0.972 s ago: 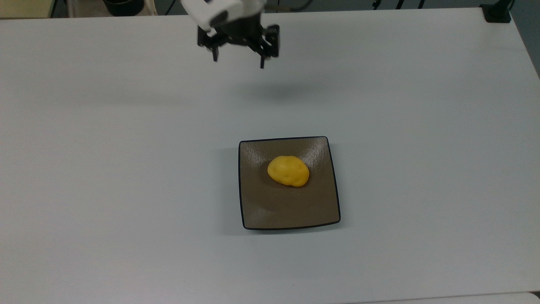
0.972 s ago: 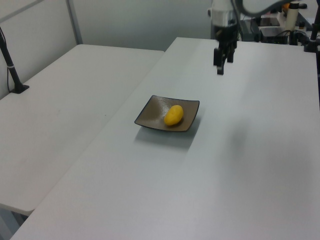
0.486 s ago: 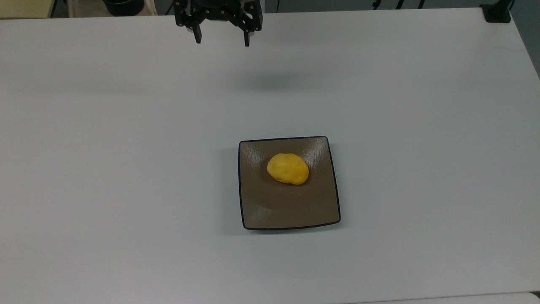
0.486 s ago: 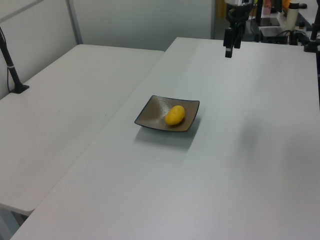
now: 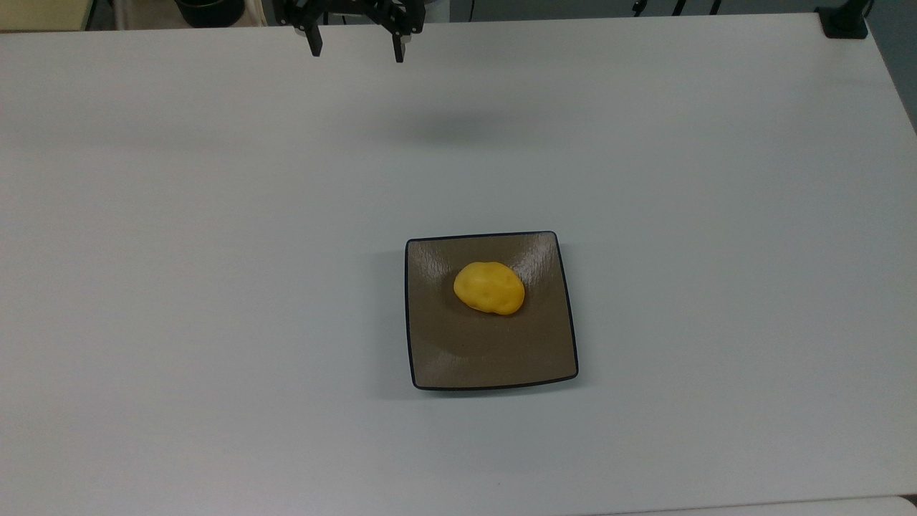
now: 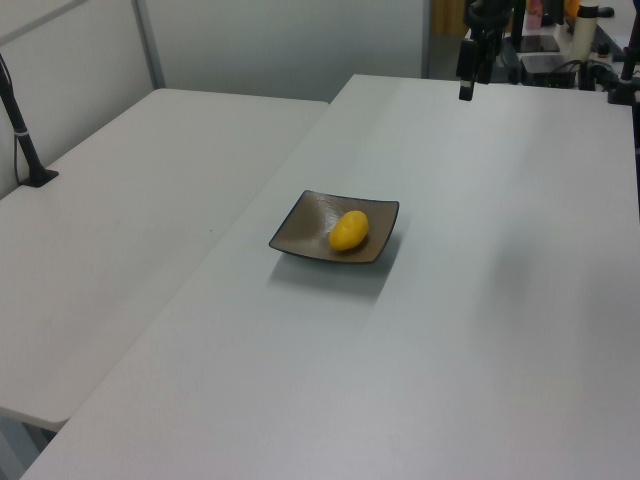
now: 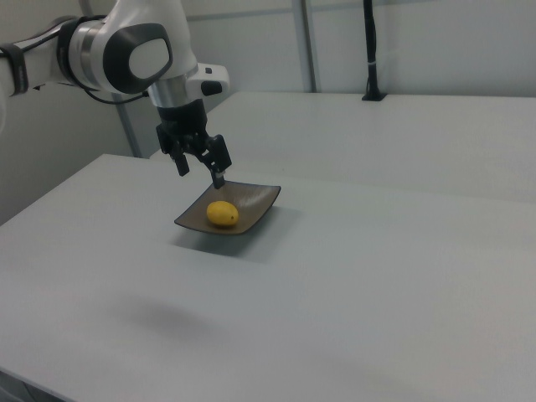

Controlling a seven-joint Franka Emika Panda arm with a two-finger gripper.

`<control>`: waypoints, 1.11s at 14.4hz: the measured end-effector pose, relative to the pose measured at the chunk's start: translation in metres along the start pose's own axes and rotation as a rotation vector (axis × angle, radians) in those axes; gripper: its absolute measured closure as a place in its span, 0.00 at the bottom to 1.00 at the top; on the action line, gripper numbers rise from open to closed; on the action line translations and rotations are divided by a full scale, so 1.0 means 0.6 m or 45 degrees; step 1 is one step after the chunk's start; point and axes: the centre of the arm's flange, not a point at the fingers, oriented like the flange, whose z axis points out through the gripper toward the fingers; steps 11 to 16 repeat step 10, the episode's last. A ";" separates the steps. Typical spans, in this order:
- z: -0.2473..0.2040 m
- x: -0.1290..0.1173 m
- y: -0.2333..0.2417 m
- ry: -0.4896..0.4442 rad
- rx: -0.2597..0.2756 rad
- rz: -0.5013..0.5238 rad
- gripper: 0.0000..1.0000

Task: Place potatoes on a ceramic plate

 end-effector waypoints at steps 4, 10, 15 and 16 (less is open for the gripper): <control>0.001 -0.001 -0.008 -0.001 0.001 -0.012 0.00; 0.003 -0.002 -0.011 -0.004 0.000 -0.040 0.00; 0.003 -0.002 -0.011 -0.004 0.000 -0.040 0.00; 0.003 -0.002 -0.011 -0.004 0.000 -0.040 0.00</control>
